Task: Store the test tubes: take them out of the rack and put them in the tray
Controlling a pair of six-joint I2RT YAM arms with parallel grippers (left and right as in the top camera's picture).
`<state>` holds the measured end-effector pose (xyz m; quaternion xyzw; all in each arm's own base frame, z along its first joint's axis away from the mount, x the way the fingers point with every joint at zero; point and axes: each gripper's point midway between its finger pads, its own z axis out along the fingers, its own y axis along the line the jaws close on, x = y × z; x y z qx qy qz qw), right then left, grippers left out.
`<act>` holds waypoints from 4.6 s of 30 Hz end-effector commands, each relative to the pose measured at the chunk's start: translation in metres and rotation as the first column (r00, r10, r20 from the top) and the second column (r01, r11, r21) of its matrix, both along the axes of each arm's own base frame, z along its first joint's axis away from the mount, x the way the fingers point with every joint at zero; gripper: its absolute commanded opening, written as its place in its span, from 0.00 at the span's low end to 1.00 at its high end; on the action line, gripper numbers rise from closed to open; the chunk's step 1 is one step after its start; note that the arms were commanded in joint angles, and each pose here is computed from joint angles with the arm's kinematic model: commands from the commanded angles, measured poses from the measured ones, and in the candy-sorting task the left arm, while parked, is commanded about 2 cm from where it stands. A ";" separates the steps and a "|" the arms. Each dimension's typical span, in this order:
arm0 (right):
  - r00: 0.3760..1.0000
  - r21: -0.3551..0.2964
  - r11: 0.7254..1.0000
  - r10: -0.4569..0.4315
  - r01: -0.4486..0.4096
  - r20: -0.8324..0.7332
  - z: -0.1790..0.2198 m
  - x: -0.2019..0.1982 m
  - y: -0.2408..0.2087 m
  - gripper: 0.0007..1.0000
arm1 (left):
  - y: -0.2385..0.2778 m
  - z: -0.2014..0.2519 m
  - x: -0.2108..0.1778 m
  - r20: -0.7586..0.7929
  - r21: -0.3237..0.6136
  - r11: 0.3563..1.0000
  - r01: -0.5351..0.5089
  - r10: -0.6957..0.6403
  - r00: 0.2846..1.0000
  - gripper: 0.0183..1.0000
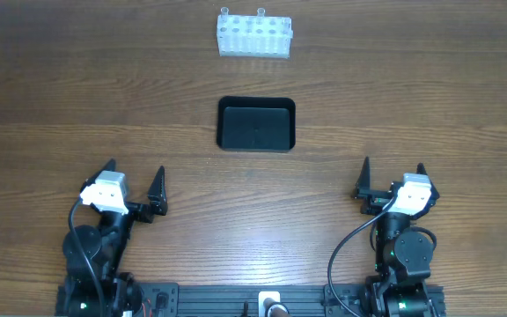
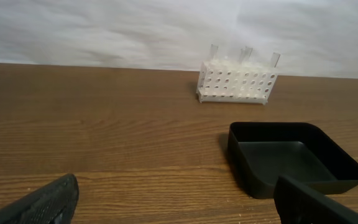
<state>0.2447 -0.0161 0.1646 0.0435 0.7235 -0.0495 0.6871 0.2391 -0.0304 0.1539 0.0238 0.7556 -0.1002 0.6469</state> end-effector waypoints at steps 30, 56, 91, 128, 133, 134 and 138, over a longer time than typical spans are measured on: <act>1.000 -0.004 1.000 0.014 -0.014 -0.001 -0.002 0.000 0.003 0.99 | -0.004 -0.001 -0.001 0.004 0.009 1.000 0.025 -0.026 1.000 1.00; 1.000 -0.004 1.000 0.014 -0.014 -0.001 -0.002 0.000 0.003 0.99 | 0.000 -0.001 0.000 0.004 0.012 1.000 0.003 -0.003 1.000 1.00; 1.000 -0.004 1.000 0.014 -0.014 -0.001 -0.002 0.000 0.003 0.99 | -0.005 0.063 0.054 0.214 0.012 1.000 0.006 -0.009 0.977 1.00; 1.000 -0.004 1.000 0.014 -0.014 -0.001 -0.002 0.000 0.003 0.99 | -0.140 0.000 0.362 -0.391 0.164 0.984 0.068 0.001 0.921 1.00; 1.000 -0.004 1.000 0.014 -0.014 -0.001 -0.002 0.000 0.003 0.99 | -0.149 -0.015 0.381 -0.390 0.164 0.984 0.072 -0.002 0.921 1.00; 1.000 -0.004 1.000 0.014 -0.014 -0.001 -0.002 0.000 0.003 0.99 | -0.150 -0.019 0.383 -0.391 0.164 0.984 0.073 -0.003 0.920 1.00; 1.000 -0.004 1.000 0.014 -0.014 -0.001 -0.002 0.000 0.003 0.99 | -0.155 -0.029 0.389 -0.391 0.164 0.983 0.077 -0.007 0.921 1.00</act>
